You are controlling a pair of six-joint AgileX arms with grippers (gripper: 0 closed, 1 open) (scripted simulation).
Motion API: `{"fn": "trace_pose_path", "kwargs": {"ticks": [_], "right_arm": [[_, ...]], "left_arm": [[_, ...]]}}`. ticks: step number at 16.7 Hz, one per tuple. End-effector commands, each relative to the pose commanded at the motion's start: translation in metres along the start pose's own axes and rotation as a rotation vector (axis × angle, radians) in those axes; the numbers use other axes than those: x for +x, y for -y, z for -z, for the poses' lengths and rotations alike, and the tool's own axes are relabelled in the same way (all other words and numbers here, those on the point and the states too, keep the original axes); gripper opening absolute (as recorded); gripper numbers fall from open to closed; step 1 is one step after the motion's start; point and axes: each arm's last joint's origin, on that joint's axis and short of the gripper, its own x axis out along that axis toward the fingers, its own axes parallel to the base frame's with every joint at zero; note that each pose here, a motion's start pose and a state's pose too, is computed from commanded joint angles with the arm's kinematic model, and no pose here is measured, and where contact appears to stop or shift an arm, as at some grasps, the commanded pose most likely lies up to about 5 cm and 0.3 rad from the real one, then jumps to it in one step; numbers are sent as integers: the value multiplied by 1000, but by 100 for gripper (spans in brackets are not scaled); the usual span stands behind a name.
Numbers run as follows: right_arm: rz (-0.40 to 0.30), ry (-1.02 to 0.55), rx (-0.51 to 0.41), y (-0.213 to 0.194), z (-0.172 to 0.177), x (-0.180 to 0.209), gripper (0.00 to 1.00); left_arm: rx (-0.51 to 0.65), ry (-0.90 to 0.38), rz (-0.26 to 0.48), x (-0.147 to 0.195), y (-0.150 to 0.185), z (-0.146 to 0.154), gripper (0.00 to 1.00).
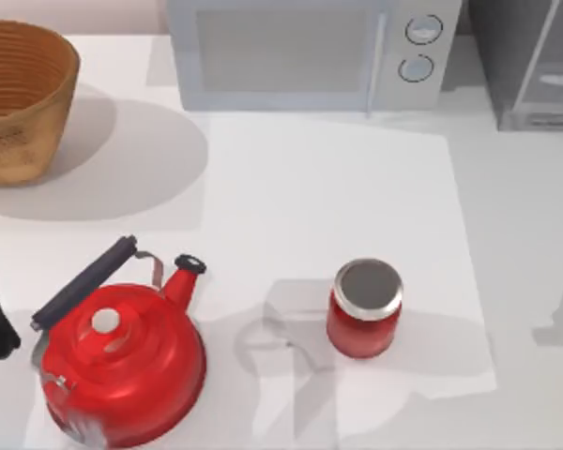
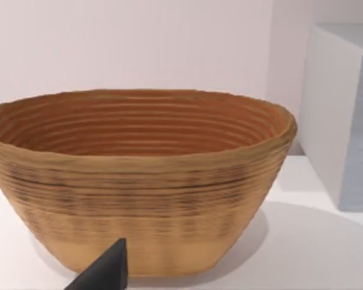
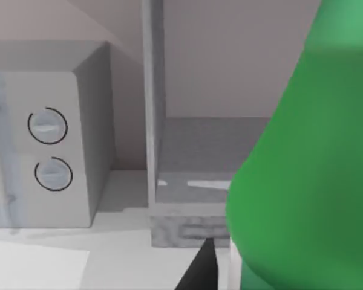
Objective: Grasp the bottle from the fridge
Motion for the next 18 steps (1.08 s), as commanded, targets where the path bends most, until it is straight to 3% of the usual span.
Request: {"fn": "trace_pose_path", "kwargs": {"ticks": [10,18], "right_arm": [[-2,-8,1,-2,12,-3,0],[1,50,-10,-25,-51,30,0]], "left_arm": [[0,0,0,0,0,0,100],[0,0,0,0,0,0,100]]}}
